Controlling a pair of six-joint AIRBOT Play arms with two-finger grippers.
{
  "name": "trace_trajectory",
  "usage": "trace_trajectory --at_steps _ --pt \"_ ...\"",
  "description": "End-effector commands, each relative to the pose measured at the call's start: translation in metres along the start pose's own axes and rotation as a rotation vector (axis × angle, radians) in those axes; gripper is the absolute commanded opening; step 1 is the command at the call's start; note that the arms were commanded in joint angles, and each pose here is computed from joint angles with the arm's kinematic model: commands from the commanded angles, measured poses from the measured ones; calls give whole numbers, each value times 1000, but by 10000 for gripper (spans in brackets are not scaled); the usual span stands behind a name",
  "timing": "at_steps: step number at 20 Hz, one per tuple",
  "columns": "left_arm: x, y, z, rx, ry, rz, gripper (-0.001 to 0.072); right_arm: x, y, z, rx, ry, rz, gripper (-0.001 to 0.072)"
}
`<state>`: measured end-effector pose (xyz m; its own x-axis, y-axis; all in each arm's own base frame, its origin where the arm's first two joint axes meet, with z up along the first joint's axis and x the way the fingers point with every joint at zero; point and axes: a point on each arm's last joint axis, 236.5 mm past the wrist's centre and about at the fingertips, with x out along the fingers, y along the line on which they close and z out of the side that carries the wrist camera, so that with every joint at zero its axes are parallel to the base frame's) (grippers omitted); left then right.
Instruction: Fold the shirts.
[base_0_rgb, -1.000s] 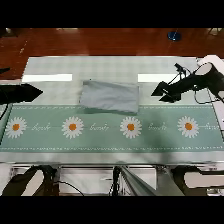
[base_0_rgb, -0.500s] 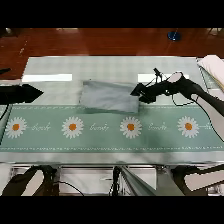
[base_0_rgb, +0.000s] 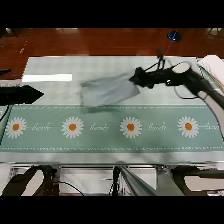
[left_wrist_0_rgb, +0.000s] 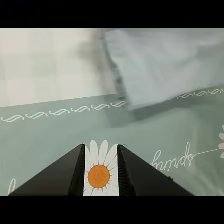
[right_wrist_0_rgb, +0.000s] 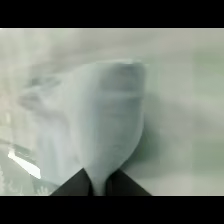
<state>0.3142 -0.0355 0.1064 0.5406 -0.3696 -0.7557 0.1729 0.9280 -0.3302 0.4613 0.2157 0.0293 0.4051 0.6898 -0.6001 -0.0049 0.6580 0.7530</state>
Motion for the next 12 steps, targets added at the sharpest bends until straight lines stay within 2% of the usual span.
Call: trace_trajectory --at_steps 1,5,8,10,12 --pt "0 0 0 1 1 0 286 -101 7 15 -85 -33 -167 23" --pt "0 0 -1 1 2 0 286 -248 -74 -20 41 34 -619 24" --pt "0 1 -1 2 4 3 286 -359 -132 -56 221 13 -940 24" --pt "0 3 -2 6 8 12 285 -416 -156 -87 391 -3 -1072 24" --pt "0 7 -4 13 16 31 285 -448 -168 -110 526 -38 -1096 24"
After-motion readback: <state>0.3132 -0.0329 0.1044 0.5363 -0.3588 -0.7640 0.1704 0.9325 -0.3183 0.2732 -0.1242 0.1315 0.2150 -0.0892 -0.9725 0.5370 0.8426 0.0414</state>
